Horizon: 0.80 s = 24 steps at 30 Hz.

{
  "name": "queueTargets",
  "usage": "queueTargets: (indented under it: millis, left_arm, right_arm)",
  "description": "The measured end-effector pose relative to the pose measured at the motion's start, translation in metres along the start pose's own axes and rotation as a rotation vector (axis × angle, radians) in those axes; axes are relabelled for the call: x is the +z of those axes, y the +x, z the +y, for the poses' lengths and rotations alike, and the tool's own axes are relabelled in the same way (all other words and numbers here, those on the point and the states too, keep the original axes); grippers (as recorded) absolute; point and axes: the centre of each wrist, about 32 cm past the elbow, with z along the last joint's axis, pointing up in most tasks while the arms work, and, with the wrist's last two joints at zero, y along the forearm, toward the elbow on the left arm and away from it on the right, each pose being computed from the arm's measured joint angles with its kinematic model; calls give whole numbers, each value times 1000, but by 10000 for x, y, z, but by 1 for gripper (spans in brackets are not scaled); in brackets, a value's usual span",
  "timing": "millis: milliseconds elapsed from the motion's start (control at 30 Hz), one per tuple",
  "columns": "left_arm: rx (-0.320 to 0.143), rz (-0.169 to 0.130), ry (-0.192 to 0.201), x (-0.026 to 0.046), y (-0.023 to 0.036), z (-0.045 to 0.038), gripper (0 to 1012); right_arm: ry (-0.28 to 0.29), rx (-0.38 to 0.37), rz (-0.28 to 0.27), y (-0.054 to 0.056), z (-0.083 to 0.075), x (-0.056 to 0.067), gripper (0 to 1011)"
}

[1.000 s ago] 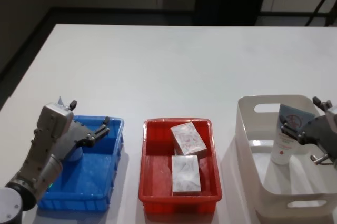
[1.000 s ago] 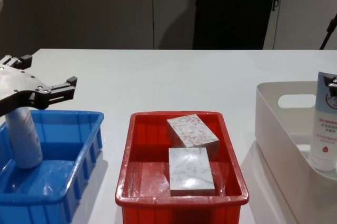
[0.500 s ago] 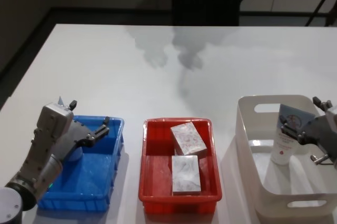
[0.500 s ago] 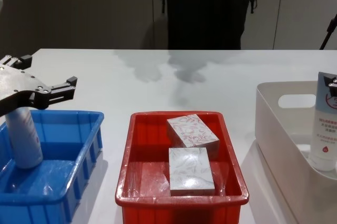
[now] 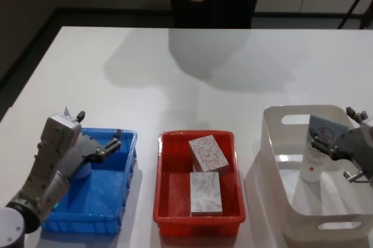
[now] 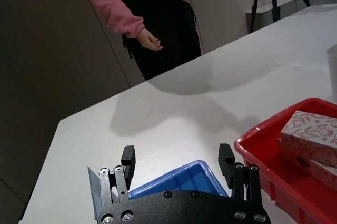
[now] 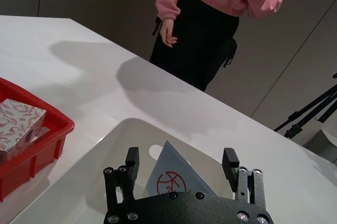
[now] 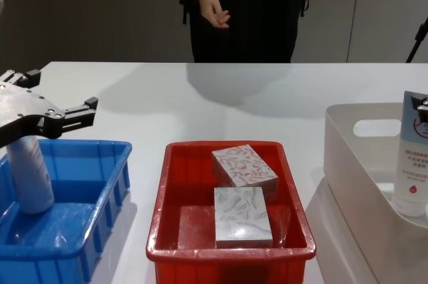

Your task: Bimanual collaborative sorting of washing and personal care products

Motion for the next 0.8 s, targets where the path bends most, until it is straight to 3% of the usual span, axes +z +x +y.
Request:
queueTargets:
  millis: [800]
  left_arm:
    - [0, 0, 0, 0, 0, 0, 1001]
  right_arm:
    - [0, 0, 0, 0, 0, 0, 1001]
